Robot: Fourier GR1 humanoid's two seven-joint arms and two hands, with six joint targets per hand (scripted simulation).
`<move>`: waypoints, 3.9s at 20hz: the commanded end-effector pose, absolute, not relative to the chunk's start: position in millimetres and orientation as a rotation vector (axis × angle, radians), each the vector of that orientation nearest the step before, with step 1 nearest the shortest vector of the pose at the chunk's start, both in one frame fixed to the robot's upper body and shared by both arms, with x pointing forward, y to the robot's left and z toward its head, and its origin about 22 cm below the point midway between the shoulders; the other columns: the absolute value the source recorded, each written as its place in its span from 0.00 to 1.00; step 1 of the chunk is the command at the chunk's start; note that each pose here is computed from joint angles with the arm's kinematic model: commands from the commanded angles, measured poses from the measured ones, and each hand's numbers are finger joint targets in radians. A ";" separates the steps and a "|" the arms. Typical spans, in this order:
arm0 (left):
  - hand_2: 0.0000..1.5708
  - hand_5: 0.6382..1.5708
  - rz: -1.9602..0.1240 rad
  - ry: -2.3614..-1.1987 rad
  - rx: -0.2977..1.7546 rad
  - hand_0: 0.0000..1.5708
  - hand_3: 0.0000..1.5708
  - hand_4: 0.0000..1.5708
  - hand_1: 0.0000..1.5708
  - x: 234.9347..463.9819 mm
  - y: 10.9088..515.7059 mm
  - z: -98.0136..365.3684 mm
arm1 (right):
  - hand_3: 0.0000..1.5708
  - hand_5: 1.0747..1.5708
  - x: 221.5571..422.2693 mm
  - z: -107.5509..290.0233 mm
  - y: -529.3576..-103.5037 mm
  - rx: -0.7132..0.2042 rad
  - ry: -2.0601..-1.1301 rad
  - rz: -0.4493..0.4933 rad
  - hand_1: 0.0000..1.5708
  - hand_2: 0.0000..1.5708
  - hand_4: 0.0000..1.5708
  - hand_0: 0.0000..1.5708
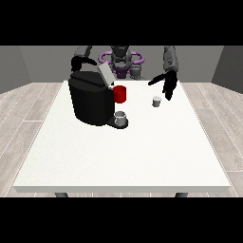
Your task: Insert the coffee pod into the coffee machine and close the lid
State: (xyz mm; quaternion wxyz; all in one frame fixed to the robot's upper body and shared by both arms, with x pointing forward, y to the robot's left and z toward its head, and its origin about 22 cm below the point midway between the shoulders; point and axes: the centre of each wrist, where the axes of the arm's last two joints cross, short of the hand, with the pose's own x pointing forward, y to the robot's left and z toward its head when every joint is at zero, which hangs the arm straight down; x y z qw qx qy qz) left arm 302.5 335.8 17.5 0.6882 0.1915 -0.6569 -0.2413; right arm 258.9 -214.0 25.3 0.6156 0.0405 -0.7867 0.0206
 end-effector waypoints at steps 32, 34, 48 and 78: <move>0.75 1.00 -0.849 -1.303 0.592 0.72 0.64 0.00 0.72 367.8 348.2 15.4 | 0.00 1.00 299.8 29.0 -221.8 -0.013 -1.824 0.039 0.00 0.00 0.25 0.00; 0.75 1.00 -0.885 -1.305 0.589 0.71 0.71 0.00 0.71 364.7 336.5 6.2 | 0.00 1.00 296.4 14.2 -220.1 -0.020 -1.800 0.009 0.00 0.00 0.25 0.00; 0.84 1.00 -0.989 -1.272 0.571 0.80 0.77 0.04 0.80 363.1 294.3 -14.6 | 0.00 1.00 306.8 1.3 -215.2 -0.047 -1.710 -0.031 0.00 0.00 0.20 0.00; 0.90 1.00 -0.927 -1.487 0.358 0.88 0.87 0.38 0.88 411.0 251.0 62.8 | 0.00 1.00 292.5 -54.9 -247.3 -0.090 -1.575 -0.033 0.00 0.00 0.16 0.00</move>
